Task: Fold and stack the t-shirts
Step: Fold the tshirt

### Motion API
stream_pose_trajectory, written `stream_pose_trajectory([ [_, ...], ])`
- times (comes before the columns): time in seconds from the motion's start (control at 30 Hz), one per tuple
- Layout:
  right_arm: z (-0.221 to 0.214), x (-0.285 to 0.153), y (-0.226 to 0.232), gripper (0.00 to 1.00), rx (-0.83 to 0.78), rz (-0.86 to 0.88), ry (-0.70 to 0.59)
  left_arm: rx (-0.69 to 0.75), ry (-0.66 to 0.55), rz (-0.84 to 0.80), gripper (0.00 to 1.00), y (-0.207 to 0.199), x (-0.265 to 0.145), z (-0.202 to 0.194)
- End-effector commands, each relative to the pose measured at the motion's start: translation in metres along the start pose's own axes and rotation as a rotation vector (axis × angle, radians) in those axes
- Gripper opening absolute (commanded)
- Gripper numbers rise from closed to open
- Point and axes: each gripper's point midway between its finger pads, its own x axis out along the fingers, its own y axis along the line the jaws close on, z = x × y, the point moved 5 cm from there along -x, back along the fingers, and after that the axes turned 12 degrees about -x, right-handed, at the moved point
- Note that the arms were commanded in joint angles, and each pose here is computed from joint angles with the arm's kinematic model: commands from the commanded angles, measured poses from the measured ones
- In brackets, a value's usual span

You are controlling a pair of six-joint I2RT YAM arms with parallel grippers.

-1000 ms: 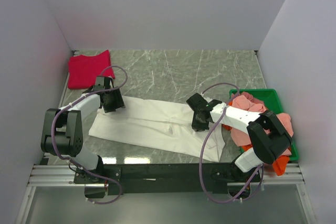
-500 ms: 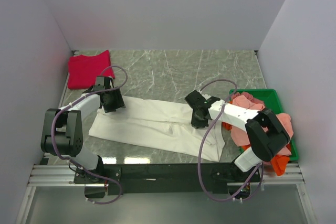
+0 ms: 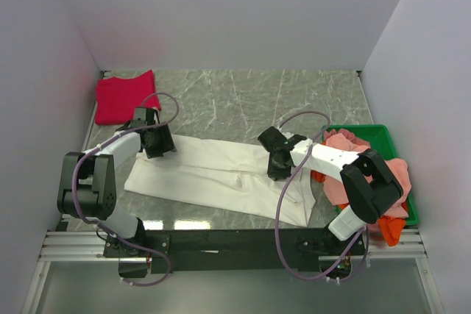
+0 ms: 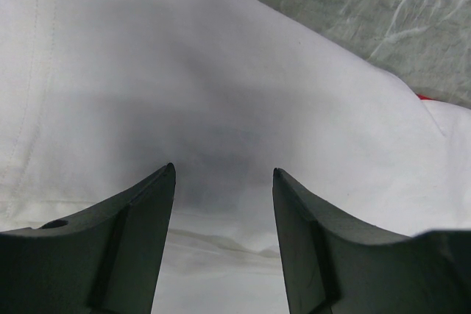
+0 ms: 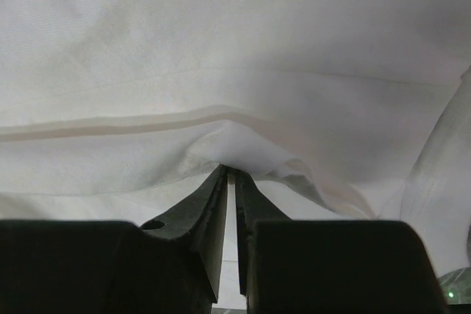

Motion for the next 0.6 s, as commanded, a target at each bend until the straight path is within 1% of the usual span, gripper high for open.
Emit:
stream_pose_trajectory([
  [0.0, 0.017, -0.005, 0.0, 0.16, -0.006, -0.028, -0.054, 0.003, -0.01, -0.035, 0.61, -0.004, 0.0, 0.002],
  [0.1, 0.021, -0.009, -0.001, 0.17, -0.011, -0.029, -0.073, 0.003, -0.01, -0.037, 0.61, -0.004, 0.0, 0.002],
  [0.23, 0.023, -0.005, 0.001, 0.15, -0.028, -0.022, -0.076, 0.002, -0.007, -0.038, 0.61, -0.004, 0.0, 0.002],
  [0.4, 0.024, 0.001, 0.007, 0.1, -0.045, -0.001, -0.059, 0.002, -0.007, -0.038, 0.61, -0.004, 0.0, 0.001],
  [0.5, 0.021, 0.006, 0.01, 0.05, -0.046, 0.02, -0.044, 0.002, -0.008, -0.039, 0.61, -0.004, 0.0, 0.002],
  [0.57, 0.02, 0.008, 0.011, 0.0, -0.043, 0.022, -0.033, 0.002, -0.01, -0.039, 0.61, -0.004, -0.001, 0.002],
])
